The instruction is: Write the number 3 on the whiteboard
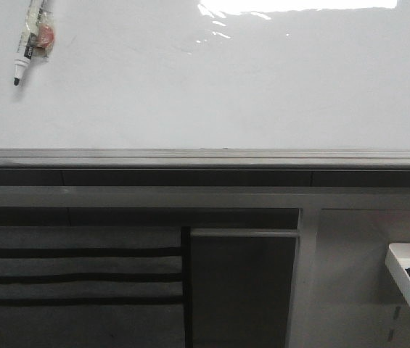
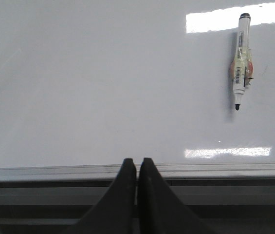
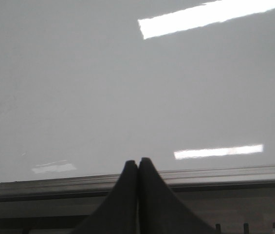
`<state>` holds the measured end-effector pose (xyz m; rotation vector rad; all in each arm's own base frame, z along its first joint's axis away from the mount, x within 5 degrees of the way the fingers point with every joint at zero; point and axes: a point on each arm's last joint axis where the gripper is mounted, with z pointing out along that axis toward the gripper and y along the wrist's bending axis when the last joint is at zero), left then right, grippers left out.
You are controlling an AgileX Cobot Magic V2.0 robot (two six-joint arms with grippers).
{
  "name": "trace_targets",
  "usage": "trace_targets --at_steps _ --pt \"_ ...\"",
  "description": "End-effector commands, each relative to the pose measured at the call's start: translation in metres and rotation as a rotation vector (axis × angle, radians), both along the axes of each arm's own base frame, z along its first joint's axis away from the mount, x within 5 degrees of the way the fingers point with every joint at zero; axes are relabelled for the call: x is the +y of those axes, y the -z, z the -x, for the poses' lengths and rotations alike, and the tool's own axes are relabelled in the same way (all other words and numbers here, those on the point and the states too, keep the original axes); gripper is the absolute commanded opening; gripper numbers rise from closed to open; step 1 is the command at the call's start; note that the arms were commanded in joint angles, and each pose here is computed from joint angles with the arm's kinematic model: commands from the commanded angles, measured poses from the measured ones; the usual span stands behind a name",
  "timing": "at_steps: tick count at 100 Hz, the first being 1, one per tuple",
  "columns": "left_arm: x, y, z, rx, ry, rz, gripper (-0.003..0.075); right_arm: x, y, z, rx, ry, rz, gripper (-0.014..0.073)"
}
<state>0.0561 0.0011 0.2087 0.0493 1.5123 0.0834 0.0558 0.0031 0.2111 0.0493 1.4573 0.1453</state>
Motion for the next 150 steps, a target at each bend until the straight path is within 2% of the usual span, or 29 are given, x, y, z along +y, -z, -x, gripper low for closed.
trace_targets --at_steps 1,83,90,98,104,131,141,150 --pt "0.000 -0.008 0.003 -0.109 -0.005 0.013 -0.0018 0.000 -0.002 0.002 -0.084 0.008 0.005 -0.0074" --pt "0.000 -0.008 0.003 -0.109 -0.005 0.013 -0.0018 0.000 -0.002 0.002 -0.088 0.008 0.005 -0.0074" --pt "0.000 -0.008 0.003 -0.109 -0.005 0.013 -0.0018 0.000 -0.002 0.002 -0.088 0.009 0.034 -0.0074" --pt "0.000 -0.008 0.003 -0.109 -0.005 0.013 -0.0018 0.001 -0.001 0.002 -0.087 0.012 0.125 -0.0074" --pt "0.000 -0.008 0.003 -0.109 -0.005 0.013 -0.0018 0.001 -0.001 0.002 -0.089 0.013 0.155 -0.0074" --pt "0.000 -0.010 0.004 -0.126 -0.005 0.017 -0.0018 0.001 -0.002 0.002 -0.091 0.013 0.154 -0.0074" --pt "0.001 -0.015 0.005 -0.155 -0.003 0.070 -0.0018 0.001 -0.008 0.003 -0.104 0.014 0.137 -0.0074" --pt "0.001 -0.031 0.009 -0.192 0.005 0.127 -0.0018 -0.001 -0.023 0.006 -0.069 0.020 0.097 -0.0074"
